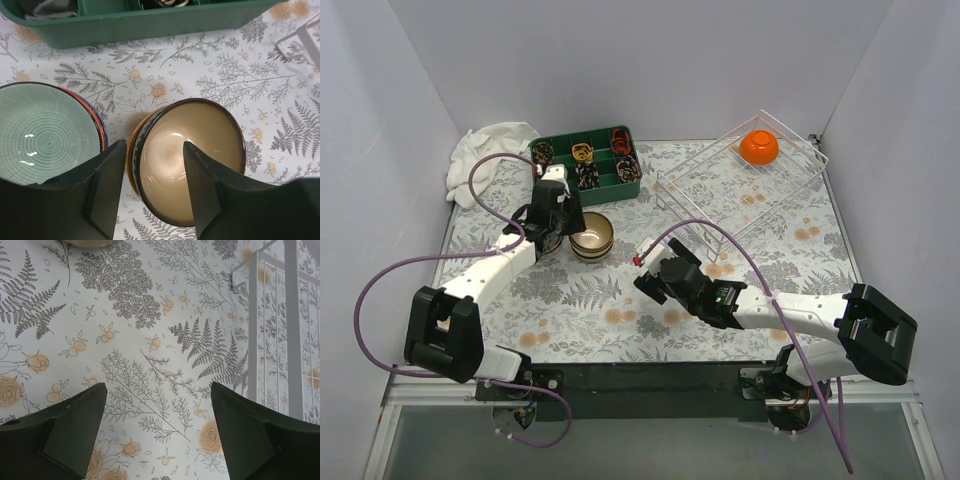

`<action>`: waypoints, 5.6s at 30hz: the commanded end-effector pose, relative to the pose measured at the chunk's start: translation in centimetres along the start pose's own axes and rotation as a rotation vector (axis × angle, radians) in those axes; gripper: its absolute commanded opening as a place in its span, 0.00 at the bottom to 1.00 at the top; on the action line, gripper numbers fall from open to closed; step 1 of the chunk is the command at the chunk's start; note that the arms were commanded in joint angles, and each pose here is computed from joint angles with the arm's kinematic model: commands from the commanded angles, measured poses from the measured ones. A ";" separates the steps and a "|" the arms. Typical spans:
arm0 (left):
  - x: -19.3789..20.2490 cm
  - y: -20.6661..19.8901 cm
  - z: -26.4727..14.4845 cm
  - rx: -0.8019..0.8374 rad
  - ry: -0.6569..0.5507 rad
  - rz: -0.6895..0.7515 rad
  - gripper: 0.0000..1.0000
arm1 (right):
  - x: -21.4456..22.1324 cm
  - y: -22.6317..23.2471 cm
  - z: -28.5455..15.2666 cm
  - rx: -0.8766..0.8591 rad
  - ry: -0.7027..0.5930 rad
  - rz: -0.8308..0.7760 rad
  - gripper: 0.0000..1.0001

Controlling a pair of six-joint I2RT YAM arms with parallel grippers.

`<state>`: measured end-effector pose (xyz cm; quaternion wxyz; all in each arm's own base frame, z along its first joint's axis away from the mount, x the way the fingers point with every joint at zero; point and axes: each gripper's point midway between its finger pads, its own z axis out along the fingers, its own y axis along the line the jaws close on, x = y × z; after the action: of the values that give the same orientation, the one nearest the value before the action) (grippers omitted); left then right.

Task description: Unload the bowls from the dish rack

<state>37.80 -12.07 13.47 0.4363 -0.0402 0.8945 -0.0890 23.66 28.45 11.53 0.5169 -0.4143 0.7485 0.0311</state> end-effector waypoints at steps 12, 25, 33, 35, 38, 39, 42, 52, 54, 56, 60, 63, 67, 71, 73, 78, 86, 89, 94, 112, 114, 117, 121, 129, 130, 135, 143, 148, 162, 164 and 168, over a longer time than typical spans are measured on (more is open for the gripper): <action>-1.9 -3.9 -2.8 0.250 -0.067 -0.108 0.46 | -2.5 -3.1 -0.4 0.080 -0.037 0.078 0.92; 1.4 -2.3 0.2 0.190 0.100 -0.184 0.46 | -1.3 -3.9 -0.2 0.086 -0.020 0.157 0.91; -1.5 -3.1 -2.2 0.246 -0.008 -0.157 0.48 | -3.6 -6.5 -0.3 0.131 -0.065 0.197 0.91; -2.2 -3.1 -2.9 0.253 -0.036 -0.140 0.50 | -4.6 -7.7 -0.4 0.158 -0.083 0.218 0.91; -3.5 -2.9 -4.2 0.253 -0.095 -0.116 0.51 | -5.5 -11.0 -0.3 0.246 -0.093 0.257 0.92; -4.1 -2.9 -4.7 0.251 -0.121 -0.110 0.52 | -5.4 -13.0 -0.3 0.299 -0.089 0.281 0.92; -4.6 -2.6 -5.5 0.246 -0.153 -0.095 0.54 | -5.5 -17.9 -0.4 0.405 -0.099 0.375 0.93; -7.0 -0.8 -8.4 0.168 -0.293 -0.067 0.69 | -2.2 -32.0 0.5 0.604 -0.130 0.727 0.93; -7.4 -0.2 -9.1 0.140 -0.325 -0.071 0.76 | -0.6 -34.6 1.4 0.632 -0.119 0.792 0.95; -7.5 0.2 -9.4 0.120 -0.339 -0.073 0.84 | 1.4 -35.9 3.0 0.635 -0.094 0.880 0.95; -7.8 1.2 -9.7 0.067 -0.366 -0.078 0.98 | 4.0 -39.5 4.5 0.650 -0.098 1.006 0.96; -7.4 1.4 -9.2 0.055 -0.349 -0.063 0.98 | 5.4 -41.7 5.8 0.660 -0.109 1.084 0.96; -7.2 1.5 -8.8 0.046 -0.333 -0.057 0.98 | 6.1 -43.5 7.7 0.685 -0.129 1.133 0.98; -7.1 1.7 -8.5 0.035 -0.323 -0.050 0.98 | 7.9 -45.9 9.8 0.710 -0.146 1.214 0.99; -7.0 1.8 -8.4 0.031 -0.318 -0.048 0.98 | 8.3 -46.2 10.6 0.713 -0.163 1.282 0.99; -6.8 1.8 -8.1 0.026 -0.308 -0.045 0.98 | 10.3 -47.0 12.2 0.778 -0.202 1.416 0.99; -6.7 1.9 -7.9 0.021 -0.302 -0.036 0.98 | 11.7 -47.2 14.2 0.799 -0.292 1.561 0.99; -6.6 1.7 -7.8 0.024 -0.298 -0.036 0.98 | 12.1 -47.3 14.3 0.819 -0.341 1.599 0.99; -6.7 1.6 -7.9 0.031 -0.300 -0.033 0.98 | 11.5 -47.6 14.9 0.773 -0.404 1.615 0.99; -6.4 1.3 -7.9 0.042 -0.294 -0.023 0.98 | 14.9 -45.8 17.4 0.778 -0.373 1.750 0.99; -6.3 1.2 -7.9 0.045 -0.293 -0.023 0.98 | 15.3 -45.7 17.8 0.777 -0.372 1.765 0.98; -6.4 1.1 -7.9 0.050 -0.293 -0.022 0.98 | 15.8 -45.4 18.3 0.774 -0.367 1.785 0.99; -6.3 1.1 -7.8 0.054 -0.292 -0.020 0.98 | 16.6 -45.1 18.6 0.775 -0.362 1.821 0.99; -6.4 0.8 -7.9 0.066 -0.296 -0.018 0.98 | 16.6 -44.9 18.5 0.768 -0.367 1.847 0.75; -6.3 0.9 -7.9 0.064 -0.294 -0.016 0.98 | 16.3 -45.0 18.3 0.765 -0.375 1.849 0.70; -6.3 0.7 -8.0 0.076 -0.296 -0.017 0.98 | 14.9 -45.1 16.9 0.740 -0.424 1.840 0.57; -6.7 0.5 -8.5 0.089 -0.318 -0.017 0.98 | 12.8 -44.5 14.3 0.671 -0.475 1.837 0.51; -6.9 0.4 -9.0 0.097 -0.334 -0.018 0.98 | 10.3 -44.5 12.5 0.613 -0.499 1.782 0.48; -7.3 0.1 -9.7 0.121 -0.354 -0.018 0.98 | 5.4 -42.3 8.8 0.449 -0.470 1.570 0.45; -7.2 0.0 -9.6 0.123 -0.354 -0.019 0.98 | 5.1 -42.0 8.4 0.442 -0.464 1.541 0.45; -7.1 -0.1 -9.5 0.130 -0.347 -0.017 0.98 | 2.9 -41.3 6.8 0.375 -0.473 1.448 0.45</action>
<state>34.95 -9.65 23.79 0.5720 -0.0457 0.8079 -0.1344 56.29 2.00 15.68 0.5216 0.3686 0.7098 0.2971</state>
